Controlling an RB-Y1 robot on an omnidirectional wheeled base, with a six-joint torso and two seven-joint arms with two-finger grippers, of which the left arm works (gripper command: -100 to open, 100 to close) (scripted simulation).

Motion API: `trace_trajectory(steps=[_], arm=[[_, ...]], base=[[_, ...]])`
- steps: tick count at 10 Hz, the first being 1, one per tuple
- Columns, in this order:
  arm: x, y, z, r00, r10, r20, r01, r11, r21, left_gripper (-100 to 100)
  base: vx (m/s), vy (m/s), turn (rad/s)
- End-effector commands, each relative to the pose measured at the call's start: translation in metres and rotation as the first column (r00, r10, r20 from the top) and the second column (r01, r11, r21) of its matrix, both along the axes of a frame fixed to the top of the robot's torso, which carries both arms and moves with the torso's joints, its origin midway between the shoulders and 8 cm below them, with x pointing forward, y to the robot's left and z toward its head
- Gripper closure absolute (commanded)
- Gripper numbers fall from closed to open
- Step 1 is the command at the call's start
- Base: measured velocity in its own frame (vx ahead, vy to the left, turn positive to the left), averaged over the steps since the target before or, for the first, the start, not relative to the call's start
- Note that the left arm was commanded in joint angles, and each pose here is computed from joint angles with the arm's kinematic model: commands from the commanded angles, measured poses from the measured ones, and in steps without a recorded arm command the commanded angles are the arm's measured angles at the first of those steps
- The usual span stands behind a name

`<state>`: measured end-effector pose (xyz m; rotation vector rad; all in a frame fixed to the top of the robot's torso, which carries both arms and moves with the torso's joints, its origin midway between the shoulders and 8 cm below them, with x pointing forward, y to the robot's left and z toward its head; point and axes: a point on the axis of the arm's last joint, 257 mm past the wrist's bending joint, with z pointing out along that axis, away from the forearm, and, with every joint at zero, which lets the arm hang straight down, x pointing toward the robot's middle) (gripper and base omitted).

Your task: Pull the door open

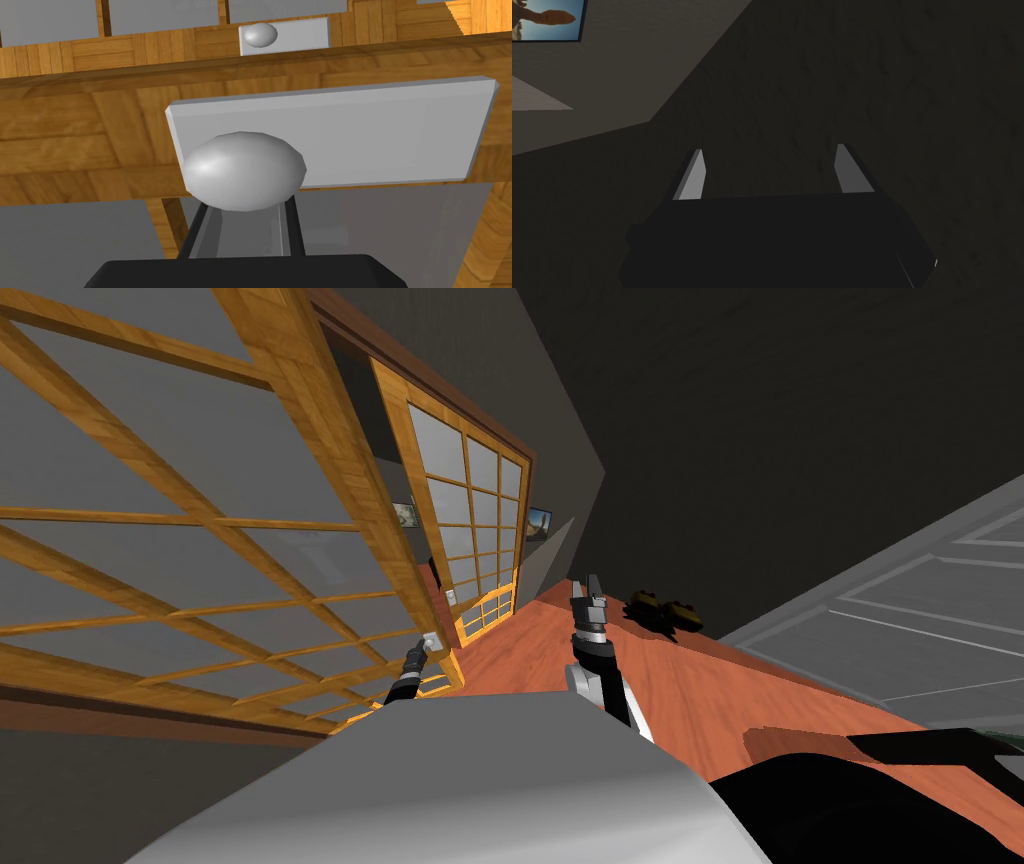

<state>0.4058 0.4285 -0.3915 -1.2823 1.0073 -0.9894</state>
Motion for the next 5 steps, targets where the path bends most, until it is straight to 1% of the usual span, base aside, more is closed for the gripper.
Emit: trace_trajectory(steps=[1, 2, 3, 4, 5], arm=[[0.0048, -0.0088, 0.0017, 0.9996, -0.009, 0.026, 0.01, 0.9979, -0.064, 100], [0.0048, -0.0088, 0.0017, 0.9996, -0.009, 0.027, 0.011, 0.9975, -0.07, 100], [0.0048, -0.0077, 0.0017, 0.9992, -0.003, 0.04, 0.007, 0.9935, -0.114, 100], [0.0048, -0.0077, 0.0017, 0.9992, -0.003, 0.041, 0.007, 0.993, -0.118, 100], [0.0047, -0.0066, 0.0018, 0.9985, 0.004, 0.054, 0.005, 0.9866, -0.163, 100]], base=[[-0.033, 0.015, -0.048], [-0.023, 0.008, -0.02], [-0.032, 0.006, -0.054], [-0.034, 0.009, -0.029], [-0.035, 0.015, -0.077]])
